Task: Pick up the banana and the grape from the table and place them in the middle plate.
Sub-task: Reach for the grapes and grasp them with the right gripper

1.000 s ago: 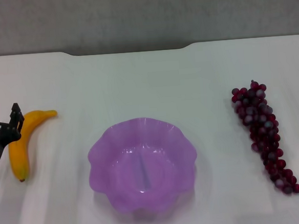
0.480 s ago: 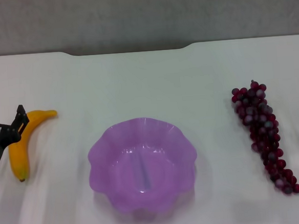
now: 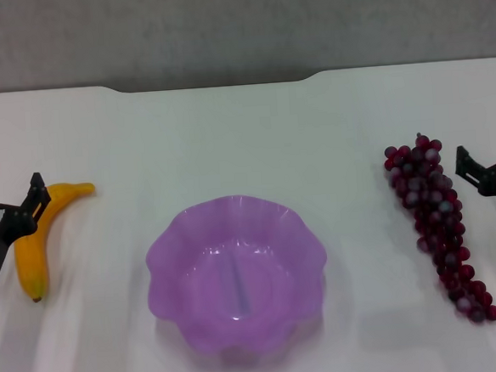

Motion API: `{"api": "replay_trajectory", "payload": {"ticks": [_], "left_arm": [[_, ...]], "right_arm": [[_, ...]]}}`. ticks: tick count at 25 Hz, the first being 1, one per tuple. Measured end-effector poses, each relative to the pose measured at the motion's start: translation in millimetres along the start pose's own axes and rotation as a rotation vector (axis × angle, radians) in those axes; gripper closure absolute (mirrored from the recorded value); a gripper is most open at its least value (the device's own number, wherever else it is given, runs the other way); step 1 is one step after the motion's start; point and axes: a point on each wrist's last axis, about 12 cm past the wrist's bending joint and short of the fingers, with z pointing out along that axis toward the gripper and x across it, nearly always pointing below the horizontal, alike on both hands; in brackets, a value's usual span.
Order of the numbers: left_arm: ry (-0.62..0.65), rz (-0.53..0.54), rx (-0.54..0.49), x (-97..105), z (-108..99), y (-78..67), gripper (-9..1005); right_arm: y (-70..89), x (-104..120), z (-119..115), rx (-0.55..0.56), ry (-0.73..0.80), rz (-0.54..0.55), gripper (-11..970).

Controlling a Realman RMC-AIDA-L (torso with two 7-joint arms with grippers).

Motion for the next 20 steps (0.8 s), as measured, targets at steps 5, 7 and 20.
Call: {"api": "replay_trajectory", "payload": {"ticks": [5, 7, 20], "left_arm": [[-0.001, 0.000, 0.004, -0.6, 0.9, -1.1, 127], [-0.001, 0.000, 0.004, -0.6, 1.0, -1.2, 128], [-0.003, -0.002, 0.007, -1.2, 1.7, -2.0, 131]], "right_arm": [[5.7, 4.6, 3.1, -0.036, 0.064, -0.040, 65], [9.4, 7.5, 4.5, -0.058, 0.101, -0.066, 66], [28.8, 15.9, 7.7, -0.155, 0.218, -0.171, 67]]}}
